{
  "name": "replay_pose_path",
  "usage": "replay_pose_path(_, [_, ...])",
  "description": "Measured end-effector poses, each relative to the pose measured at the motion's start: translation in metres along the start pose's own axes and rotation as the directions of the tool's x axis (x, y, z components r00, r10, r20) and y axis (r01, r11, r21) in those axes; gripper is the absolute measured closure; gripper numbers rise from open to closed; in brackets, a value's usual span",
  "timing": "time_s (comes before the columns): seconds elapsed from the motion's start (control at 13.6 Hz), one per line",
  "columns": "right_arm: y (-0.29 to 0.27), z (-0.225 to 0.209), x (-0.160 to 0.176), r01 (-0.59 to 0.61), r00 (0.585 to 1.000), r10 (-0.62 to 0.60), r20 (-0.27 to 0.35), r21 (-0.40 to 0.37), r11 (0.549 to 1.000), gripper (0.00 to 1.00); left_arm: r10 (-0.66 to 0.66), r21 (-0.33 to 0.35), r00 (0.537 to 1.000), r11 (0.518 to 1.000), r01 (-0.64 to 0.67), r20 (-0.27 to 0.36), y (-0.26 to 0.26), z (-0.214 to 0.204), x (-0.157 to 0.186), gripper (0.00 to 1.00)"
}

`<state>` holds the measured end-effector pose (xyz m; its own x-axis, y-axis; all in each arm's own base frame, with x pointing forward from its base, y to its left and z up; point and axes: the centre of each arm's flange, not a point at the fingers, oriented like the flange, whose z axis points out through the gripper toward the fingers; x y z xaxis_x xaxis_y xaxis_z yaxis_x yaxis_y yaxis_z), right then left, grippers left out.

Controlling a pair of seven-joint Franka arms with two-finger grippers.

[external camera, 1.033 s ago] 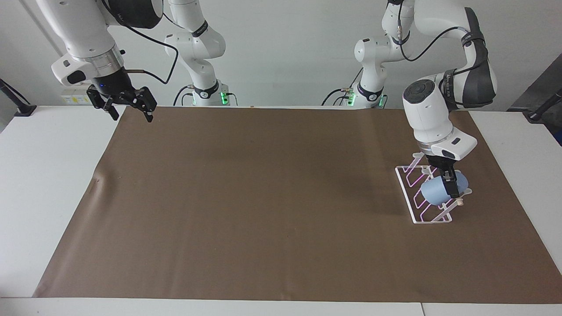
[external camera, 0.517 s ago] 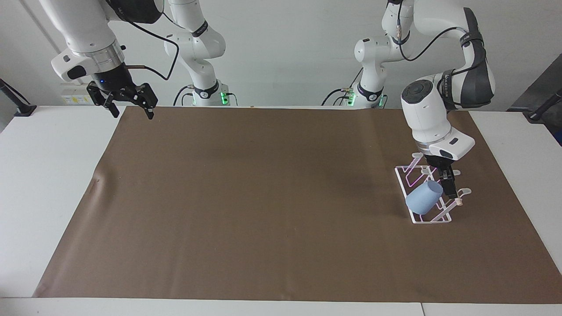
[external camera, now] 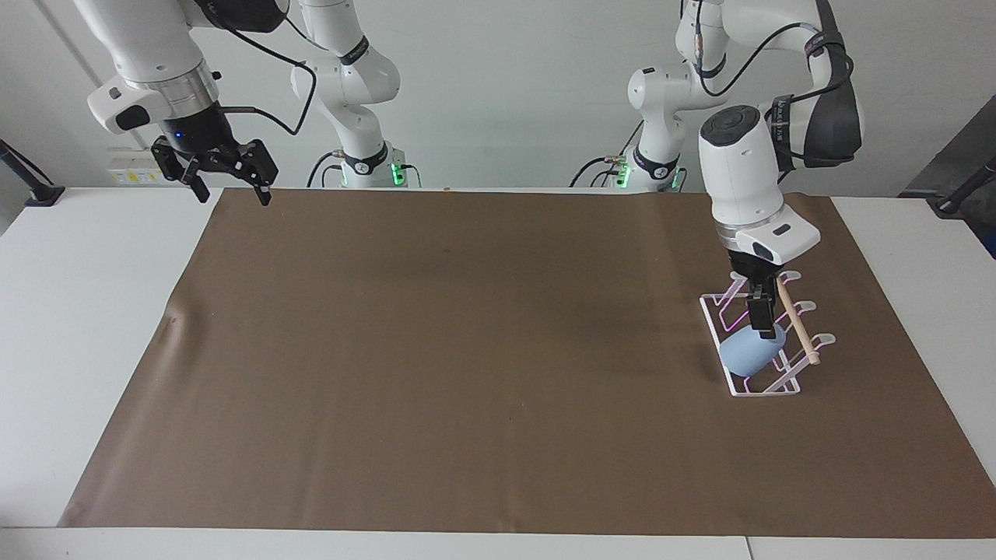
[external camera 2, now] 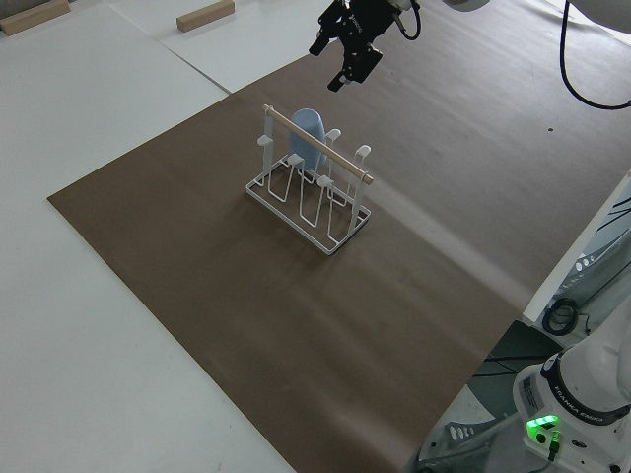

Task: Hang cup on cup holder

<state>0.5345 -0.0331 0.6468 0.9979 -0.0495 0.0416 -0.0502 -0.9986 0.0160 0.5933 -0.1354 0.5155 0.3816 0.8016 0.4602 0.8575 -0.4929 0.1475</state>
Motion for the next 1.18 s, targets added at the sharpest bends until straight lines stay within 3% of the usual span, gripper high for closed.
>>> replay_pose_path(0.22, [0.000,0.003,-0.002,0.000,1.000,0.000,0.008,0.001,1.000,0.00,0.148,-0.019,0.984,0.989,-0.147,0.101,-0.012,-0.040,0.009,0.00])
replay_pose_path(0.37, [0.000,0.005,-0.002,0.000,1.000,0.000,0.013,0.001,1.000,0.00,0.306,-0.024,0.938,0.952,-0.307,0.164,-0.024,-0.055,0.013,0.00])
replay_pose_path(0.59, [0.000,0.005,-0.002,-0.001,1.000,0.001,0.013,0.001,1.000,0.00,0.538,-0.075,0.807,0.840,-0.538,0.244,-0.040,-0.064,0.020,0.00])
replay_pose_path(0.81, [0.000,0.006,-0.002,-0.031,0.999,0.031,0.014,0.000,1.000,0.00,0.696,-0.174,0.651,0.712,-0.681,0.302,-0.052,-0.070,0.043,0.00])
replay_pose_path(1.03, [0.000,0.009,-0.002,-0.056,0.998,0.056,0.021,-0.001,0.998,0.00,0.813,-0.294,0.494,0.576,-0.763,0.308,-0.068,-0.083,0.093,0.00])
replay_pose_path(1.18, [0.000,0.009,-0.002,-0.056,0.998,0.056,0.022,-0.001,0.998,0.00,0.843,-0.328,0.450,0.532,-0.780,0.297,-0.073,-0.090,0.109,0.00])
